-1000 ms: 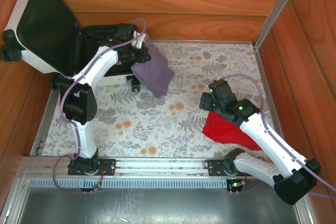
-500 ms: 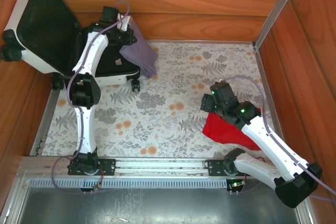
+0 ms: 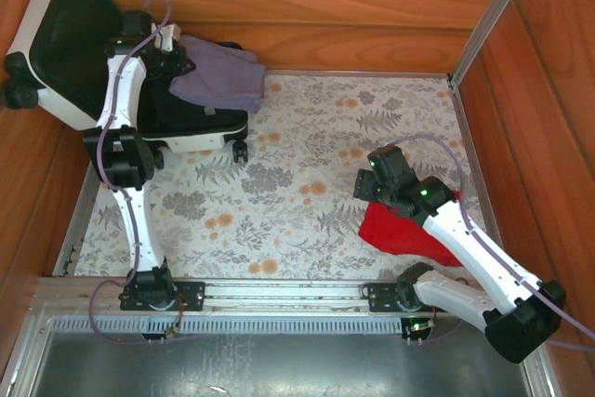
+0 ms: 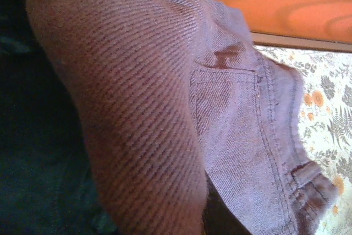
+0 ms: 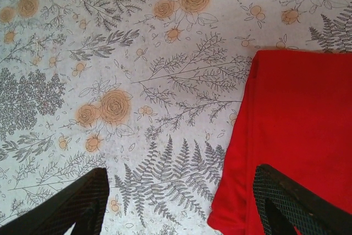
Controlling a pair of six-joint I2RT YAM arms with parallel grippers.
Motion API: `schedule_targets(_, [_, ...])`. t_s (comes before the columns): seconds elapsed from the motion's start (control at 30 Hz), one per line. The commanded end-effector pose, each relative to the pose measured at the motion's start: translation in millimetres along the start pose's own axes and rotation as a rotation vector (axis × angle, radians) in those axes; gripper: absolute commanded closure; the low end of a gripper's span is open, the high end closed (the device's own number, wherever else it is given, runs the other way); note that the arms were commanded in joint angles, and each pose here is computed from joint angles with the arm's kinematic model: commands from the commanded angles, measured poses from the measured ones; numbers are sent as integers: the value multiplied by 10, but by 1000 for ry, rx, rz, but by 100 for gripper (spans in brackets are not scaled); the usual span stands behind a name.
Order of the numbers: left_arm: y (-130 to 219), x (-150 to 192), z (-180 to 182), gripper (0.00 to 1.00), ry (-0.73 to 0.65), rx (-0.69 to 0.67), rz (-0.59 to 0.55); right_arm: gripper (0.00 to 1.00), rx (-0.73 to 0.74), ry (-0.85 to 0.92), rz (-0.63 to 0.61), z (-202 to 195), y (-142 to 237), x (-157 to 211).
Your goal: Pack the luggage
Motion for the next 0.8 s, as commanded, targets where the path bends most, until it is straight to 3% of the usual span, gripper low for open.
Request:
schedule_targets(0.0, [35,-81,117,100,-31,-27,-49,27,9,-14,10,-13,22,-3])
schedule_targets(0.23, [-121,86,302,98,-25,-83,9,27,10,-12,13,-18,42,-3])
schedule_targets(0.7, [29,300,545,98,-15,-249,63,28,1,-12,26,5,5,8])
schedule_targets(0.73, [36,313,570,89,-11,-262,66,28,0,-11,27,6,5,9])
schedule_targets(0.77, [41,319,598,57,-5,-287,68,28,0,-10,29,5,5,11])
Point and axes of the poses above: each hand's point on the last joint's axis, 136 mm out from that joint toward the fingers, its own y axis back along the fingers, its own z axis along the line the jaws close on, x = y × z, the point moved 7 cm from there along y, back along the fingers, and after that the axes turned 8 degrees about -y, right-handed, at the moved point
